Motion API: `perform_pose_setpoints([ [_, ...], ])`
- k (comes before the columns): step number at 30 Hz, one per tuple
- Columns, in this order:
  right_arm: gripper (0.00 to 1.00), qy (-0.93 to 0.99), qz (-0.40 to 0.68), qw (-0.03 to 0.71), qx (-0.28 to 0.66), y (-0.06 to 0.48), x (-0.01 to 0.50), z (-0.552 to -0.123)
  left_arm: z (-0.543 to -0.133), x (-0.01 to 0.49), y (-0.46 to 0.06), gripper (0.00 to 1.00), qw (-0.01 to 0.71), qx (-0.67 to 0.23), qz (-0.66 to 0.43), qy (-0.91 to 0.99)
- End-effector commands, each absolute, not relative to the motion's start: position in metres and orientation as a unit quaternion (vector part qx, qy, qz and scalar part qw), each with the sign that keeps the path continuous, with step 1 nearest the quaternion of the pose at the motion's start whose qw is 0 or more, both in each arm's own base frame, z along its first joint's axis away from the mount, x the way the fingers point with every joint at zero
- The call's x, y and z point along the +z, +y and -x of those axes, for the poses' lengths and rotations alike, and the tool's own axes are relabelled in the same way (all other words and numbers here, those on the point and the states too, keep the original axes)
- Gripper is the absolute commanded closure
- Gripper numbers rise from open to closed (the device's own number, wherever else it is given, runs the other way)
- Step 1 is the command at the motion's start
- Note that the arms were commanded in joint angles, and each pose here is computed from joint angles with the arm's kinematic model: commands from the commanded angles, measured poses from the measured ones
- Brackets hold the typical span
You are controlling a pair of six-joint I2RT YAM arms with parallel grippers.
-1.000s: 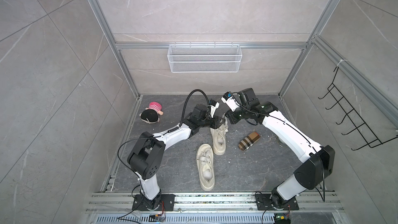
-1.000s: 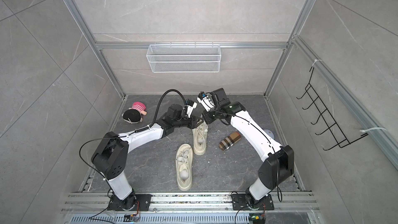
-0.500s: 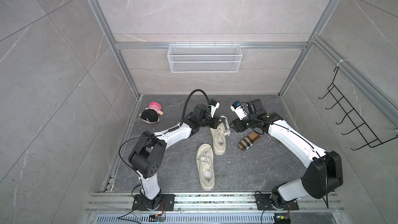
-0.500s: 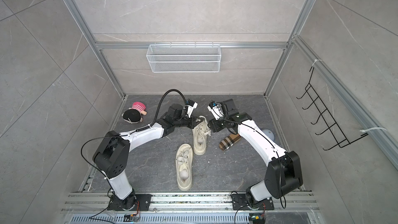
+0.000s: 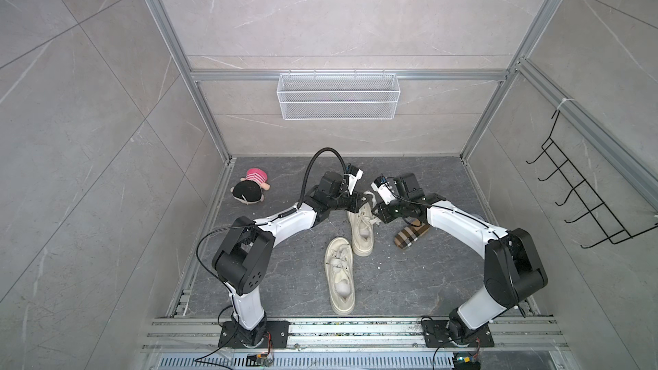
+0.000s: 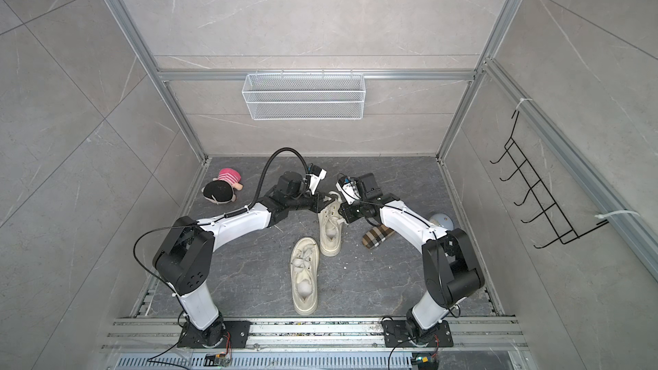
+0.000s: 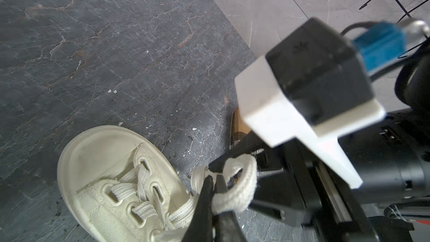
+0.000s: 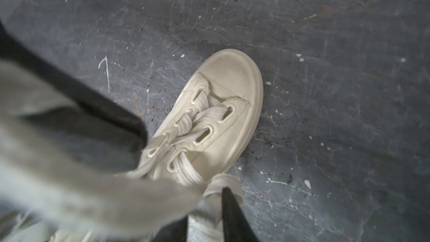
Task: Remove the insole from the shoe
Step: Untie the shoelace on the shoe.
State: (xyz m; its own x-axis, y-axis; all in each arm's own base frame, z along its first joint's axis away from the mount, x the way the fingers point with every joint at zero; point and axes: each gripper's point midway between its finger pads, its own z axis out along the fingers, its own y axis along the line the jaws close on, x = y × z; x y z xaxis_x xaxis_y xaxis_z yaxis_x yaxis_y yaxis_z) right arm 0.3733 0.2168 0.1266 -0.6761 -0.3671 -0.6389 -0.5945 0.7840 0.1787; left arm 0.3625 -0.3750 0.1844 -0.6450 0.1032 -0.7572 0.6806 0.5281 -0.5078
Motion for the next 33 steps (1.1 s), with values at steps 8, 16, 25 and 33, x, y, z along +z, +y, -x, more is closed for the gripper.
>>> perform_pose_setpoints([
  [8,1.00,0.871,0.261,0.382,0.165,0.209,0.227,-0.384,-0.356,0.211,-0.364,1.00,0.381,-0.416,-0.251,0.787],
  [16,1.00,0.873,0.258,0.386,0.146,0.207,0.245,-0.392,-0.353,0.192,-0.359,1.00,0.364,-0.412,-0.234,0.802],
  [25,1.00,0.879,0.246,0.380,0.153,0.211,0.247,-0.403,-0.352,0.185,-0.353,1.00,0.361,-0.401,-0.224,0.812],
  [33,0.73,0.929,0.215,0.290,0.083,0.197,0.169,-0.427,-0.365,0.159,-0.333,0.95,0.350,-0.343,-0.170,0.855],
])
